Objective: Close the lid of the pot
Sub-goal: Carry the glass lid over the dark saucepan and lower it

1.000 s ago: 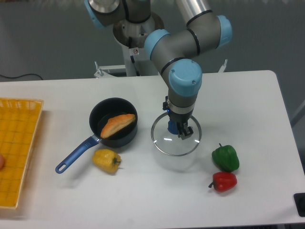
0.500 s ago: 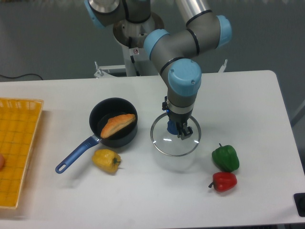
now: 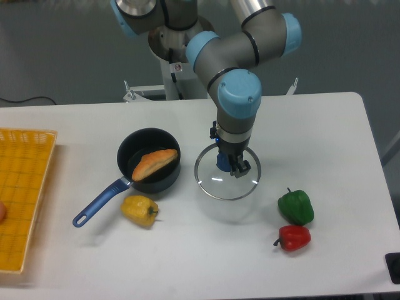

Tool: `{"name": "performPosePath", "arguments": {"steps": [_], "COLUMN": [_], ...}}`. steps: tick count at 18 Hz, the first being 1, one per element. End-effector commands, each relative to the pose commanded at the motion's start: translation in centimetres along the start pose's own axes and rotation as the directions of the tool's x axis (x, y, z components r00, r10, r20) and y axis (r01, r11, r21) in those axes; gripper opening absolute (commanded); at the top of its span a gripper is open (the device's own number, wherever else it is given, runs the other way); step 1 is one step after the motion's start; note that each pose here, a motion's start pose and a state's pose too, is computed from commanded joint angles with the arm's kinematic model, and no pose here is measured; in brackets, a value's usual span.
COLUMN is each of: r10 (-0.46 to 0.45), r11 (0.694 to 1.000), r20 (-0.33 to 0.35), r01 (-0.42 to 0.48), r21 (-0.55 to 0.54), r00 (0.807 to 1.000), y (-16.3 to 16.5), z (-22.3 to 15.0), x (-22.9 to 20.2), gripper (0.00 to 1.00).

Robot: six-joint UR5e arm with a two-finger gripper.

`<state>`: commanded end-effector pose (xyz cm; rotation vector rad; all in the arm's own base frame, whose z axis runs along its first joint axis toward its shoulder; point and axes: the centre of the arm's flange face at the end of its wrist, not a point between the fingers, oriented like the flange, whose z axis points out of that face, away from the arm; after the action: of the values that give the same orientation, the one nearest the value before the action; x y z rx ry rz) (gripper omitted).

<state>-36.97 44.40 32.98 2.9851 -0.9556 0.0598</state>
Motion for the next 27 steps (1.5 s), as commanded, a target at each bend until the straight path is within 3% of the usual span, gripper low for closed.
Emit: {"name": "performPosePath", "arguments": {"steps": [18,27], "r10": [-0.020,0.014], "r11": [1.000,1.000], "r20": [-0.022,0.008], "r01": [0.020,-0.014], "r21": [-0.015,-0.018], "r00": [1.000,1.000], "y": [-9.6,-13.5], "z": [0.3,-1.0], "x": [5.8,9.8], "gripper": [0.40,0.40]}}
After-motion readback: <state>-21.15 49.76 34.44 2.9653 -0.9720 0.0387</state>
